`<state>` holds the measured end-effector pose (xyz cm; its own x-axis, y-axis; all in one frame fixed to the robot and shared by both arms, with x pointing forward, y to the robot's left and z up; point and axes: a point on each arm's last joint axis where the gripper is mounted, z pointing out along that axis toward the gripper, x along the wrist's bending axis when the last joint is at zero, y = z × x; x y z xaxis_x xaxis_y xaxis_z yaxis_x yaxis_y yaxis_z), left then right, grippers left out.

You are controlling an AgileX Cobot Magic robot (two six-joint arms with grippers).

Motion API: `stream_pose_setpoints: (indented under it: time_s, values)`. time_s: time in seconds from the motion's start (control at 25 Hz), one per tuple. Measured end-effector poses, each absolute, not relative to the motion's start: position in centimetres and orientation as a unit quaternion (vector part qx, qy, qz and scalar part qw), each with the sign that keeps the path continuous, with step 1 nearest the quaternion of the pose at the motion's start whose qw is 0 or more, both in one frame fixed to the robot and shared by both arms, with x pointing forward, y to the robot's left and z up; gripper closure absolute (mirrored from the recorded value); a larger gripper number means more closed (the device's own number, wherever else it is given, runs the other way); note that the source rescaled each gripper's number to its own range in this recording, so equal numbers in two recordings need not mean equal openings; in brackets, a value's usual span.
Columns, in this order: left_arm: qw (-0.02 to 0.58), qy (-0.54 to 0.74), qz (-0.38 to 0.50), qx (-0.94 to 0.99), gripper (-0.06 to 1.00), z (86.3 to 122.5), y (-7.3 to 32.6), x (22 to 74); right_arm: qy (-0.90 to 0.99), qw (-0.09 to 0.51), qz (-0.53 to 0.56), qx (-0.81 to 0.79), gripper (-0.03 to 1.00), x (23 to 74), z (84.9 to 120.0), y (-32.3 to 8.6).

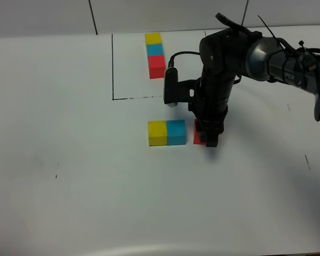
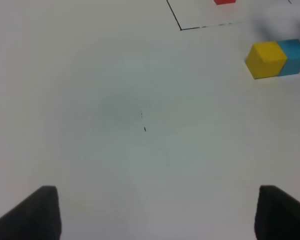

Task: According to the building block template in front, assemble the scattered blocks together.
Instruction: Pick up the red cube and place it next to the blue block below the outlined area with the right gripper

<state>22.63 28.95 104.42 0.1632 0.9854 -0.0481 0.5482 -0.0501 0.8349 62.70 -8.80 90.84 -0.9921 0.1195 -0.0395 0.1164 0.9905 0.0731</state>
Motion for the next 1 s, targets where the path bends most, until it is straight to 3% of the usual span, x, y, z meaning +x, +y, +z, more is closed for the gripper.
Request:
stream_pose_setpoints:
  time_s: [1.0]
  values:
    - [0.376,0.578,0.291,0.664,0.28,104.4,29.0,22.6,0.998,0.042,0.041,0.032,0.96,62.2,90.5,-6.8]
